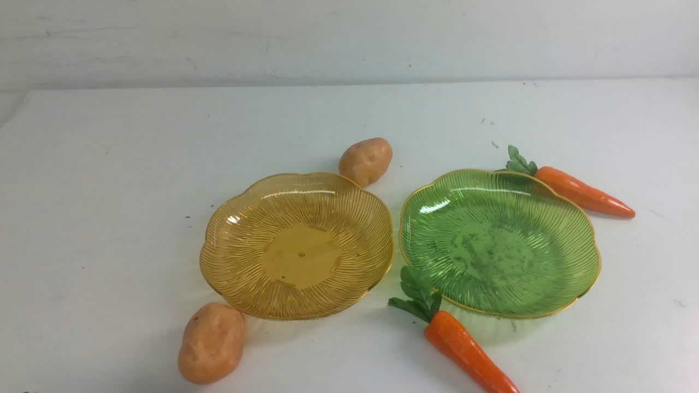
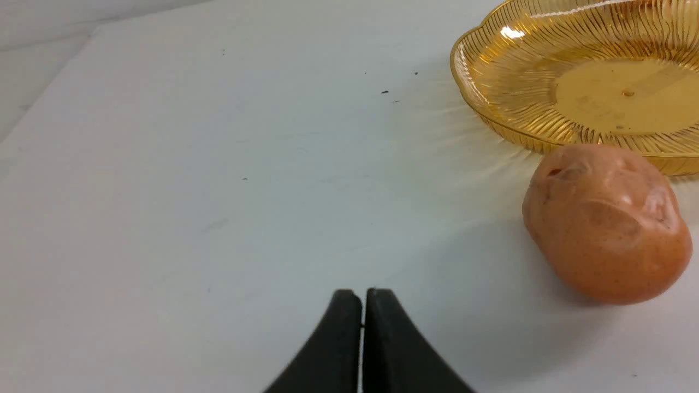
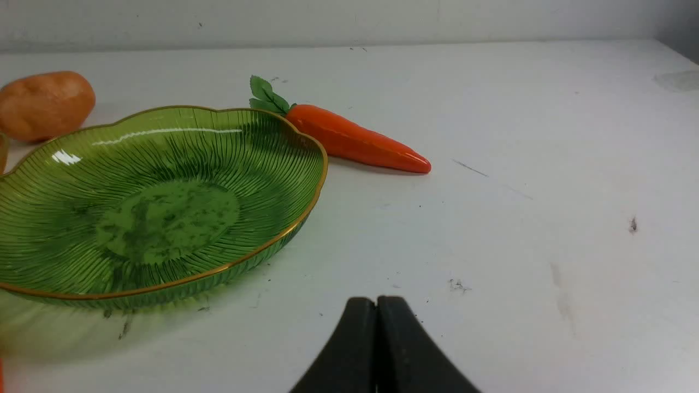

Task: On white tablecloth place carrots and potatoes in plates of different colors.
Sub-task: 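Put the potatoes from the left side into the left plate with the left gripper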

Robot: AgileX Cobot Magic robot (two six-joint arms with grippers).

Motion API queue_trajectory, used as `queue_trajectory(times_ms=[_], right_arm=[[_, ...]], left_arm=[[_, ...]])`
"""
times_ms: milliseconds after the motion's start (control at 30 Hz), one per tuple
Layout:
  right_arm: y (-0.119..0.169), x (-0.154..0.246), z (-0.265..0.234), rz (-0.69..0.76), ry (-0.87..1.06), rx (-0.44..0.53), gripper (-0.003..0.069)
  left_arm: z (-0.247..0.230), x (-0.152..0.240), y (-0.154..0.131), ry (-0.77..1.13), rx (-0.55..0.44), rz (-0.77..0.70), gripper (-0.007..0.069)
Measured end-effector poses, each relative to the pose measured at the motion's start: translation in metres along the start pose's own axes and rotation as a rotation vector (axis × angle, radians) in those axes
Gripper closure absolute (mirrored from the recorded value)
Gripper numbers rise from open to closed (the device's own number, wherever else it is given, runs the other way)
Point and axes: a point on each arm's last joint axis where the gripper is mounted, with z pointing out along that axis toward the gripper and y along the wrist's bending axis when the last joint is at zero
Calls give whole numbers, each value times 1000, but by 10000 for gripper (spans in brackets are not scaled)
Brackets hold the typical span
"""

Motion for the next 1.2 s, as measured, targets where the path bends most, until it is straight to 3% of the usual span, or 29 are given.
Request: queue_trajectory(times_ms=[967,1067,1167,1200], right_arm=[[0,0,0,0,0,0,674],[0,0,0,0,0,0,674],[0,0,0,0,0,0,674],[0,0,0,0,0,0,674]], left_arm=[[0,-1,0,-6,-2,10,629],[0,-6,-2,-65,23,-101,629],[-2,-18,-4,-188,85,-414,629],[-2,-19,-4,-193,88,-432,629]])
